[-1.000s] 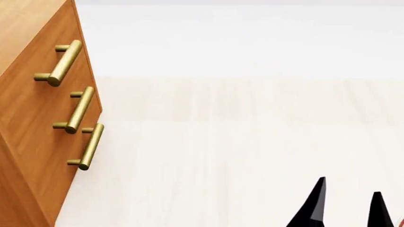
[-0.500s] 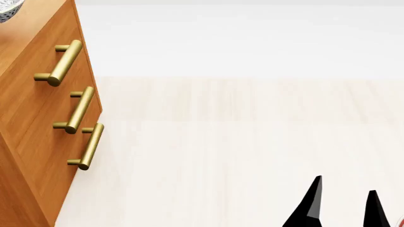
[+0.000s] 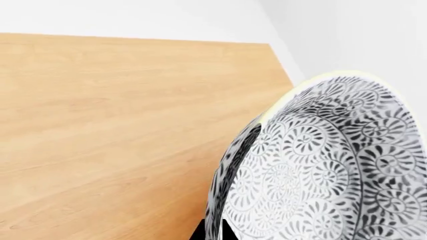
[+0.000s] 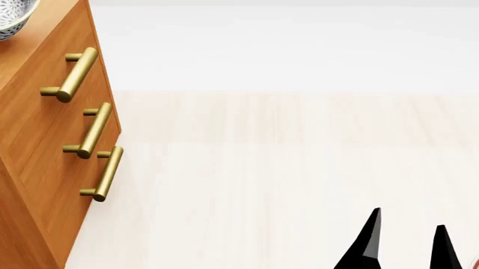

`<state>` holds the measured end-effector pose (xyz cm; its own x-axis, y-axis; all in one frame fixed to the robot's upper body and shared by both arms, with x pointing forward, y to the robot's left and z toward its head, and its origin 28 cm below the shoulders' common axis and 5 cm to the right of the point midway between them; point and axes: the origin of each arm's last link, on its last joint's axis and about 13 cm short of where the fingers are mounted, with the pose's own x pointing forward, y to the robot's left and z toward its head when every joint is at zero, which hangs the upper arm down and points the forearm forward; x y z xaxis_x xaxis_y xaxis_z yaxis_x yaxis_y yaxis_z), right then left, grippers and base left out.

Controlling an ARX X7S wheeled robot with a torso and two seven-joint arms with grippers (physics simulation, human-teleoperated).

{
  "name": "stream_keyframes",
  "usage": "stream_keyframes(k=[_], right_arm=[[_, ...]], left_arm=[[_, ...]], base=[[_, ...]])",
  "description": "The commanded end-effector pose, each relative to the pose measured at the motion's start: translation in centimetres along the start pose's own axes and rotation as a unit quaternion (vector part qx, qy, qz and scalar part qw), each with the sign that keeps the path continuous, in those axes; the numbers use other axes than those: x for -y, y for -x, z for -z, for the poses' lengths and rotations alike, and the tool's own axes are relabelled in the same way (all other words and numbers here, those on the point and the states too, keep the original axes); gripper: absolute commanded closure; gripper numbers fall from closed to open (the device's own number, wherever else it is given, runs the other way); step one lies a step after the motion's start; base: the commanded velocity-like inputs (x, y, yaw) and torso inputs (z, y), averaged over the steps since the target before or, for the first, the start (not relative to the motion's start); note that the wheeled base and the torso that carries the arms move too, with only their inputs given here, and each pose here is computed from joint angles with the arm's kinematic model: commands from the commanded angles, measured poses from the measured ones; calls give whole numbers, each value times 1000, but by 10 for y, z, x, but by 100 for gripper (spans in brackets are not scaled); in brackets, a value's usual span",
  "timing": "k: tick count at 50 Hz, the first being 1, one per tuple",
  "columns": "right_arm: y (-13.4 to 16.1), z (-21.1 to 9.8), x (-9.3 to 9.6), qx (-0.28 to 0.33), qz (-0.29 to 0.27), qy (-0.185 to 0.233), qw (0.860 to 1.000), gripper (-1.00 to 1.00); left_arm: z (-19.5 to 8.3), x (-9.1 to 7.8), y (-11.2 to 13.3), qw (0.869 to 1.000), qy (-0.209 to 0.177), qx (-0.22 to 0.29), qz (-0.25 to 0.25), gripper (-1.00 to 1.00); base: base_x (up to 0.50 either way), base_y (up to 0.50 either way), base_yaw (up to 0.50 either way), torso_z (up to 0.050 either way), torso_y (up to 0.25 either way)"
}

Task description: Put the bowl on top of the cabinet.

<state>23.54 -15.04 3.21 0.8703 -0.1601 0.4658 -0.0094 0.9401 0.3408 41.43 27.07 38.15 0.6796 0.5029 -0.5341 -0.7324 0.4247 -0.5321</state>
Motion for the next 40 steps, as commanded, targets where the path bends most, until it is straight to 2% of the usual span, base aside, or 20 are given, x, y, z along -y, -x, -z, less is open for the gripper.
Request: stream_keyframes(k=[1,34,35,40], right_arm=[[0,1,0,-2,0,0,1000,-100],[0,0,0,-1,1,1,1000,-100],[0,0,0,-1,1,1,1000,-100],[0,0,0,-1,0,0,1000,-100]], left_arm=[[-3,0,1,1000,6,4,2,100],[2,-1,-3,1000,-6,17,-9,100],[2,-1,-3,1000,-8,18,-7,-100],[3,-1,-3,1000,-10,18,-7,-100]], base=[[0,0,0,0,0],[0,0,0,0,0],[0,0,0,0,0],[0,0,0,0,0]])
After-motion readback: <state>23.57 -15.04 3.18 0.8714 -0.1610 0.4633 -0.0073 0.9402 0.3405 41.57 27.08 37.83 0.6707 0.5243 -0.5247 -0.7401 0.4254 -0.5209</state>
